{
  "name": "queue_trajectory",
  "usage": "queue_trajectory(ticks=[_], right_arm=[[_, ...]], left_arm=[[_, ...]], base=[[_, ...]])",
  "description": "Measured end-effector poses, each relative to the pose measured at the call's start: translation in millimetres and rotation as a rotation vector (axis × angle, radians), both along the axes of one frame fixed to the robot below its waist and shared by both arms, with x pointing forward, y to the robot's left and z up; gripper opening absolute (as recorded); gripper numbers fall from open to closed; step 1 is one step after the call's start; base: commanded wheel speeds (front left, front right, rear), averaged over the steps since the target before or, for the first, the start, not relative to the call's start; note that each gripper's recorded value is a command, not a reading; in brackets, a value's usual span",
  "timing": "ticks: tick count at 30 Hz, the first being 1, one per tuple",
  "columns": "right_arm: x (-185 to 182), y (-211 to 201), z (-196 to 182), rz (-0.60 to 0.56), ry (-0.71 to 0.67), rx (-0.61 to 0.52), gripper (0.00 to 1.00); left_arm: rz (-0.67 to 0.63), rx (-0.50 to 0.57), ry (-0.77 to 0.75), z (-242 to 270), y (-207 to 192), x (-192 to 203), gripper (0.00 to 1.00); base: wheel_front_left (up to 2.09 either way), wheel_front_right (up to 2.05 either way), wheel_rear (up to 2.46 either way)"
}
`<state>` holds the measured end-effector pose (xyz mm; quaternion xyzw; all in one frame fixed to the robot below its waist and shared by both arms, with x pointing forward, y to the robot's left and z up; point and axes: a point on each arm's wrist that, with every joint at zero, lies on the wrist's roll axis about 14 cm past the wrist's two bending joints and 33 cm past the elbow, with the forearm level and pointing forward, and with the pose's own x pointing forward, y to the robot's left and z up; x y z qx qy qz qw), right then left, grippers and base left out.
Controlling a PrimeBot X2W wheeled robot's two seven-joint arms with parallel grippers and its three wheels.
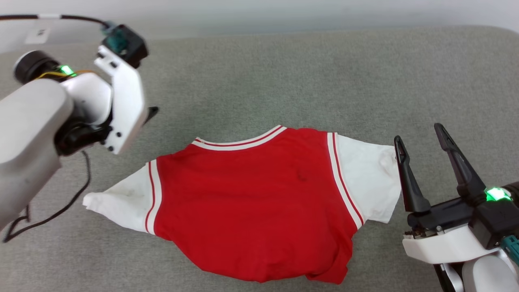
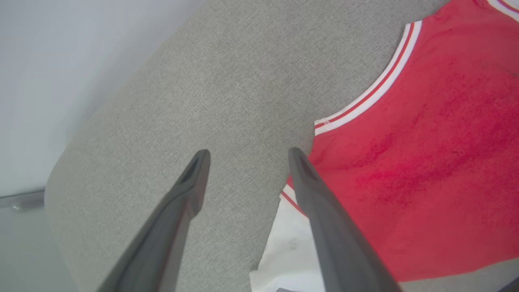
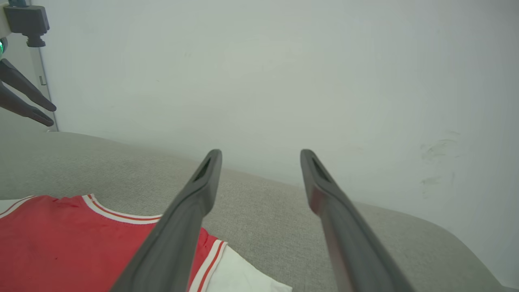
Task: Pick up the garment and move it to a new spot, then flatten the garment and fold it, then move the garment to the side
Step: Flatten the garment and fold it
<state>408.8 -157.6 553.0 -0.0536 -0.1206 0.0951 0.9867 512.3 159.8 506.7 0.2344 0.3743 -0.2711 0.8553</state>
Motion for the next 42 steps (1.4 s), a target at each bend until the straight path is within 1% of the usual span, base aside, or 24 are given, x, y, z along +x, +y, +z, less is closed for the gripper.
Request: queue_trajectory(ticks=[3,9,13,17,20,22,23,25,26,28,30,32,37,42], right_arm=[[4.6,-1.6,-2.0,-0.005,0.003,-0.004,1.00],[11.8,-8.4,-9.2,-0.027,0.018,-0.018,1.00],[15.3,-15.4,-16.3,-0.050,0.037,-0.023,1.00],[19.1,-19.2,-23.7,-0.063,0.055,-0.028,1.00],[23.5,-19.5,-27.8,-0.067,0.063,-0.030,1.00],[25.5,-19.1,-31.3,-0.068,0.071,-0.029,1.00],[26.5,-18.5,-32.2,-0.068,0.073,-0.027,1.00],[28.2,-17.8,-33.2,-0.066,0.074,-0.025,1.00],[28.8,-17.4,-33.4,-0.065,0.074,-0.024,1.00],[29.7,-16.6,-31.5,-0.065,0.068,-0.024,1.00],[29.4,-16.4,-28.7,-0.065,0.060,-0.022,1.00],[28.9,-17.1,-24.7,-0.067,0.049,-0.020,1.00],[25.1,-17.2,-19.5,-0.071,0.037,-0.014,1.00],[26.6,-20.8,-20.3,-0.085,0.038,-0.013,1.00]], left_arm=[[-0.063,0.003,0.035,-9.1,-25.4,2.3,1.00],[-0.160,0.054,0.178,-53.0,-57.3,-9.7,1.00],[-0.209,0.076,0.302,-90.7,-71.6,-29.4,1.00],[-0.252,0.104,0.369,-117.4,-79.7,-42.0,1.00],[-0.286,0.154,0.381,-130.5,-81.2,-45.5,1.00],[-0.297,0.157,0.380,-135.8,-83.4,-45.1,1.00],[-0.311,0.166,0.366,-136.3,-85.0,-44.2,0.92],[-0.346,0.196,0.317,-136.7,-87.0,-41.8,0.00],[-0.352,0.195,0.313,-135.8,-87.5,-42.8,0.00],[-0.353,0.148,0.298,-130.5,-92.5,-42.4,0.00],[-0.358,0.144,0.260,-120.8,-92.8,-37.2,0.00],[-0.369,0.107,0.213,-105.3,-99.4,-31.7,0.00],[-0.424,0.004,0.033,-49.0,-126.0,-7.1,0.00],[-0.452,-0.089,-0.069,-29.2,-150.8,17.9,0.00]], base=[[0.00,0.00,0.00],[0.00,0.00,0.00],[0.00,0.00,0.00],[0.00,0.00,0.00],[0.00,0.00,0.00],[0.00,0.00,0.00],[0.00,0.00,0.00],[0.00,0.00,0.00],[0.00,0.00,0.00],[0.00,0.00,0.00],[0.00,0.00,0.00],[0.00,0.00,0.00],[0.00,0.00,0.00],[0.00,0.00,0.00]])
